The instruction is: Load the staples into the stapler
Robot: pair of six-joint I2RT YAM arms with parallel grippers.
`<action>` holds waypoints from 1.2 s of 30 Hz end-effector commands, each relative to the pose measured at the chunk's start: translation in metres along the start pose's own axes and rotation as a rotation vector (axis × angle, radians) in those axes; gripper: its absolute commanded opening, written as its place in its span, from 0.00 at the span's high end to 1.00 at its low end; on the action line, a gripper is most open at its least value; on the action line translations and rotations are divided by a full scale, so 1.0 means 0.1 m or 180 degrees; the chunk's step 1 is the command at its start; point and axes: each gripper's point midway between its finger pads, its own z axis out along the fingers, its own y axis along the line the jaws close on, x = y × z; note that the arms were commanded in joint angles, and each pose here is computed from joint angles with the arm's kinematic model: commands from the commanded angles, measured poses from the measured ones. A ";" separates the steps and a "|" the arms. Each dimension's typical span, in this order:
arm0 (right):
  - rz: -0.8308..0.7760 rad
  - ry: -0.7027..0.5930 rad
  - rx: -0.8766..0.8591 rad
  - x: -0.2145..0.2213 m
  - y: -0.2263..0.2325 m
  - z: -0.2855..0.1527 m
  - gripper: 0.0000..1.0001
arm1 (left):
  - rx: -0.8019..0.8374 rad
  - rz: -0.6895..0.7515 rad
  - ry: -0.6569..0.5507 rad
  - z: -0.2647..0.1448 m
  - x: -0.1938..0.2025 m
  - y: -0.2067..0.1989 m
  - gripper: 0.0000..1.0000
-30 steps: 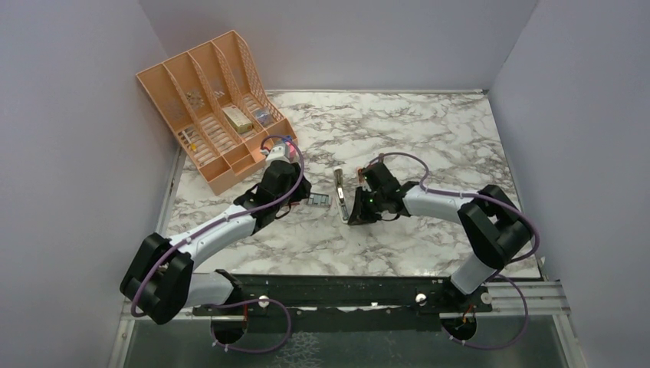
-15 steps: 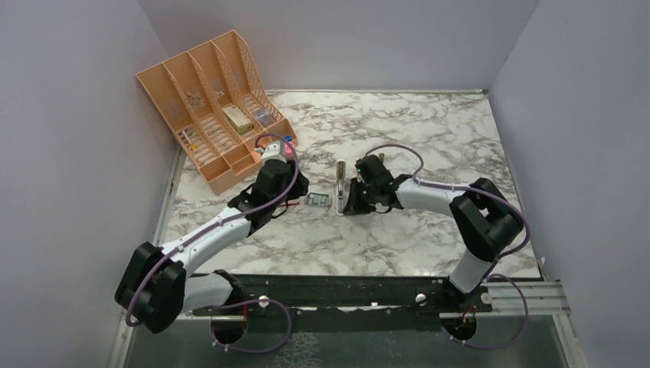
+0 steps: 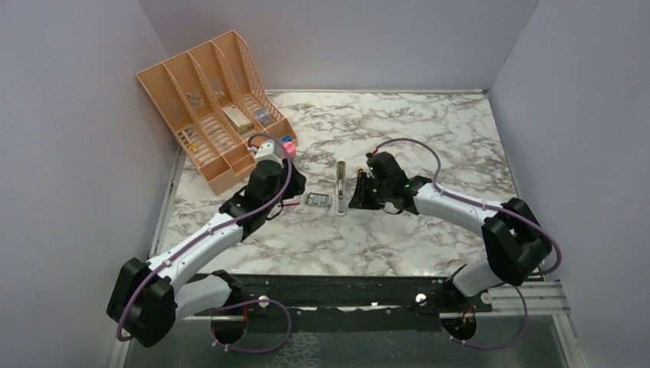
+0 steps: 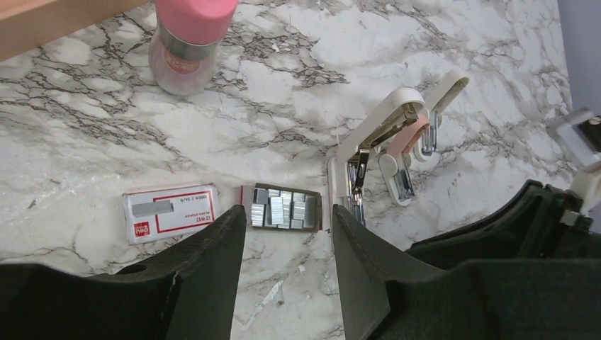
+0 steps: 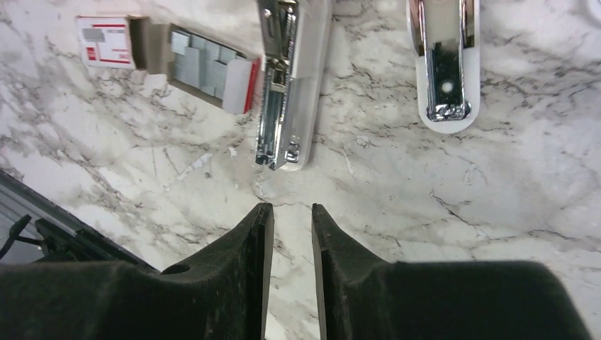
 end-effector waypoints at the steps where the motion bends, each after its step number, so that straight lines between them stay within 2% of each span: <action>1: -0.0210 -0.0244 0.0045 -0.22 0.06 -0.17 0.66 | -0.0056 0.0088 -0.0249 -0.14 -0.29 -0.02 0.49; 8: -0.0483 -0.0324 0.0034 -0.50 0.47 -0.11 0.61 | -0.0112 0.0151 -0.0690 -0.54 -0.78 -0.07 0.43; 15: -0.0741 -0.0292 0.0393 -0.53 0.75 0.15 0.57 | -0.0251 0.0244 -0.1139 -0.98 -1.18 0.01 0.23; 18: -0.0754 -0.0182 0.0552 -0.48 0.75 0.28 0.58 | -0.0346 0.0266 -0.1196 -1.05 -1.21 0.08 0.17; 23: -0.0812 -0.0086 0.0630 -0.40 0.80 0.47 0.59 | -0.0500 0.0271 -0.1229 -1.06 -1.15 0.23 0.13; 36: -0.0836 0.0133 0.0832 -0.29 0.78 0.87 0.59 | -0.0487 0.0195 -0.1242 -1.11 -1.10 0.27 0.11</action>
